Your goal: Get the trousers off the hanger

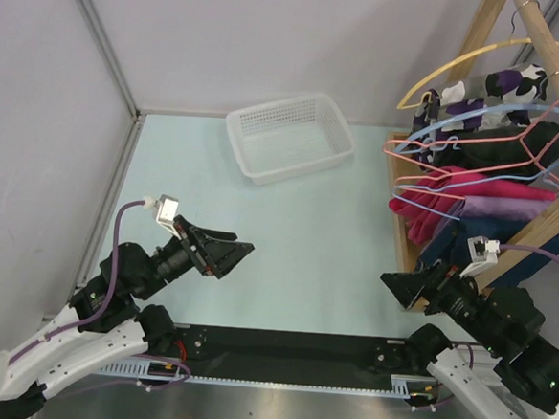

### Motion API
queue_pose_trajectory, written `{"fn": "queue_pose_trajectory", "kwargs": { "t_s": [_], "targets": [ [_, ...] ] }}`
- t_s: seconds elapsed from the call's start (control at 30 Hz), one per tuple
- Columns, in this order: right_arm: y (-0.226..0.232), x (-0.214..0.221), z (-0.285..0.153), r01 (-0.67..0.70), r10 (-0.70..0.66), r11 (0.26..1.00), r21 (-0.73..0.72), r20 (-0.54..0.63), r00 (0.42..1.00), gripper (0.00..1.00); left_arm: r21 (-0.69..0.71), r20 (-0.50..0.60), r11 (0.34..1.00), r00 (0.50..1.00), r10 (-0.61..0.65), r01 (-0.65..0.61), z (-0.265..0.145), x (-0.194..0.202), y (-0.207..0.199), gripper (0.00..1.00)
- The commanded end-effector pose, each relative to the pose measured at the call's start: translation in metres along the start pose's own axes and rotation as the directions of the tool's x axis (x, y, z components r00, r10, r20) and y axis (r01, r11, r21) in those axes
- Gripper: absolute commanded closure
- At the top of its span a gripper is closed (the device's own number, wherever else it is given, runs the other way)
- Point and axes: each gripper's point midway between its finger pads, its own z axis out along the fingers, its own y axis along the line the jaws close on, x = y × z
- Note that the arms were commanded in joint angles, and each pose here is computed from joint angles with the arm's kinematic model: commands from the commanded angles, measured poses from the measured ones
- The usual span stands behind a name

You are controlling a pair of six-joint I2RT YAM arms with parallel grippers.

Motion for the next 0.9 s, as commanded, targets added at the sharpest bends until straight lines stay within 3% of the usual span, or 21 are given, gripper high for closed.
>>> {"fn": "queue_pose_trajectory", "kwargs": {
  "t_s": [0.0,0.2,0.27,0.4,0.63,0.73,0.87],
  "targets": [
    [0.002,-0.018,-0.016,0.024,-0.026,1.0,0.019,0.069,0.997,0.0,0.087,-0.003,0.996,1.0,0.027,-0.027,-0.004,-0.004,-0.018,0.0],
    [0.034,-0.041,-0.056,0.025,0.001,0.989,-0.144,0.18,0.984,0.0,0.134,-0.016,0.988,0.997,0.073,-0.071,-0.006,-0.006,-0.029,0.0],
    [0.044,-0.042,-0.061,0.014,0.021,0.979,-0.202,0.168,0.986,0.0,0.131,-0.02,0.989,0.997,0.075,-0.072,-0.004,-0.005,-0.028,0.0],
    [0.046,-0.033,-0.049,0.012,-0.004,0.985,-0.174,0.047,0.999,0.0,0.127,-0.042,0.99,0.996,0.074,-0.068,0.003,0.001,-0.026,0.0],
    [0.057,-0.036,-0.032,0.159,-0.167,0.983,-0.096,-0.084,0.982,0.0,0.113,-0.086,0.991,0.993,0.077,-0.067,0.013,0.007,-0.025,0.0],
    [0.067,-0.049,-0.023,0.218,-0.225,0.973,-0.074,-0.106,0.968,0.0,0.109,-0.095,0.992,0.992,0.077,-0.067,0.016,0.009,-0.025,0.0],
    [0.09,-0.083,-0.03,0.289,-0.291,0.955,-0.063,-0.019,0.957,0.0,0.112,-0.106,0.99,0.99,0.094,-0.082,0.019,0.008,-0.027,0.0]
  ]
}}
